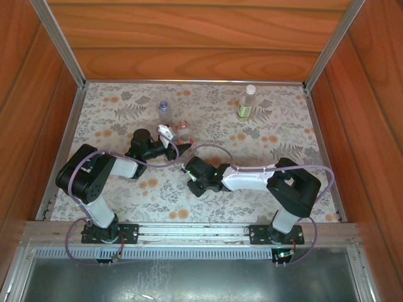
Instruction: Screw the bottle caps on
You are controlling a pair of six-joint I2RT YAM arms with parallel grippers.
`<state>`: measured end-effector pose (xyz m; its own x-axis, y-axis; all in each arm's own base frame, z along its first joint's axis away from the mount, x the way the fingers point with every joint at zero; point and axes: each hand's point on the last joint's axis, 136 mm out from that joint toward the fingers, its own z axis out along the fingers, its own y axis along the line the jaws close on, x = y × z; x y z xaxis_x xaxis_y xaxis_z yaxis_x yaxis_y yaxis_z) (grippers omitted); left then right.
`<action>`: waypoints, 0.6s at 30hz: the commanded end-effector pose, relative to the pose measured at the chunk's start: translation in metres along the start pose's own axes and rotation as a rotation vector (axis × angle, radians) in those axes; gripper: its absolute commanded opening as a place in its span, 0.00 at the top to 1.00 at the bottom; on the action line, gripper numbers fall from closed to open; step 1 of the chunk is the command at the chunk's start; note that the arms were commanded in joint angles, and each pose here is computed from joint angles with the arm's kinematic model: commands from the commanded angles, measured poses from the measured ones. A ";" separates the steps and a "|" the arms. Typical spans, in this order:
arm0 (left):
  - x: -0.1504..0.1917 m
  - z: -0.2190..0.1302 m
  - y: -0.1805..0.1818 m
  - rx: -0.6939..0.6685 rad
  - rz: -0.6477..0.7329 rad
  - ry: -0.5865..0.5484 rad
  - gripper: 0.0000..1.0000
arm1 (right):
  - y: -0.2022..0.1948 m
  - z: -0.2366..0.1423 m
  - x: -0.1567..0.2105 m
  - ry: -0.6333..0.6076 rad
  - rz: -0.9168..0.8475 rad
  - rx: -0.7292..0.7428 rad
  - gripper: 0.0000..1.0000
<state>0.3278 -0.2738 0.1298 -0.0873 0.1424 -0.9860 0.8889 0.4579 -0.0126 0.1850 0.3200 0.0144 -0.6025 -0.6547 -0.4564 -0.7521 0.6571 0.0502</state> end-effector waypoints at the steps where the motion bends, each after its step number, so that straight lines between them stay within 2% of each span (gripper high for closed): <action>1: 0.024 -0.001 -0.001 0.018 -0.064 0.068 0.35 | -0.008 0.002 0.013 0.031 0.009 0.025 0.64; 7: 0.025 -0.001 -0.002 0.019 -0.065 0.070 0.35 | -0.006 0.001 0.015 0.042 -0.005 0.016 0.60; 18: 0.026 0.000 -0.002 0.023 -0.071 0.072 0.35 | -0.003 -0.001 0.017 0.048 -0.001 0.002 0.60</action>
<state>0.3288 -0.2732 0.1296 -0.0876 0.1386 -0.9865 0.8886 0.4585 -0.0145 0.1848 0.3197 0.0142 -0.6002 -0.6574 -0.4555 -0.7541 0.6549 0.0484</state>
